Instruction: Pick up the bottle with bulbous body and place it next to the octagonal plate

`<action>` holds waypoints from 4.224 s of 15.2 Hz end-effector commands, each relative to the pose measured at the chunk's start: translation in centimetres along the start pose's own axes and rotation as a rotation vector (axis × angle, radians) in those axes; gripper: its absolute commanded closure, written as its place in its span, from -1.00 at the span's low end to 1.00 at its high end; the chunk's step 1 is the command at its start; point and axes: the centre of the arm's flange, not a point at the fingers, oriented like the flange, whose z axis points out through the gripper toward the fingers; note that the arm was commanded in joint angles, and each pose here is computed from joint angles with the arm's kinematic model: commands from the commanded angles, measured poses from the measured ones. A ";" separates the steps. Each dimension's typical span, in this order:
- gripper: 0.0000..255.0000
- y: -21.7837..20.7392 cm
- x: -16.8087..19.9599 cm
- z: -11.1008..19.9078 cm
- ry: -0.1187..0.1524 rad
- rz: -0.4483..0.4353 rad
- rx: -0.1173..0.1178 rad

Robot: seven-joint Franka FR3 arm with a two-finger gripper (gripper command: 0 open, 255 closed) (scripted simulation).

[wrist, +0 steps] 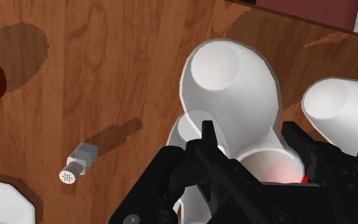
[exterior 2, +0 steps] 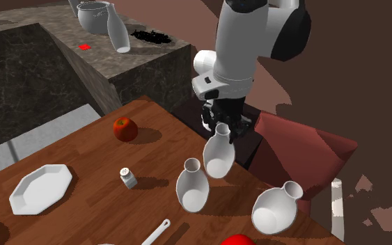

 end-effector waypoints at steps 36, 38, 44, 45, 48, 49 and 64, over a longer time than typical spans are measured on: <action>1.00 -0.1 0.6 -19.5 0.000 0.000 0.000; 1.00 -0.1 0.6 -20.5 0.000 0.000 0.000; 1.00 -0.1 0.7 -23.7 0.000 0.000 0.000; 1.00 -0.1 0.7 -24.2 0.000 0.000 0.000; 1.00 -0.1 0.8 -25.8 0.000 0.000 0.000; 1.00 -0.1 0.8 -26.3 0.000 0.000 0.000; 1.00 11.1 9.5 -20.5 0.000 0.000 0.000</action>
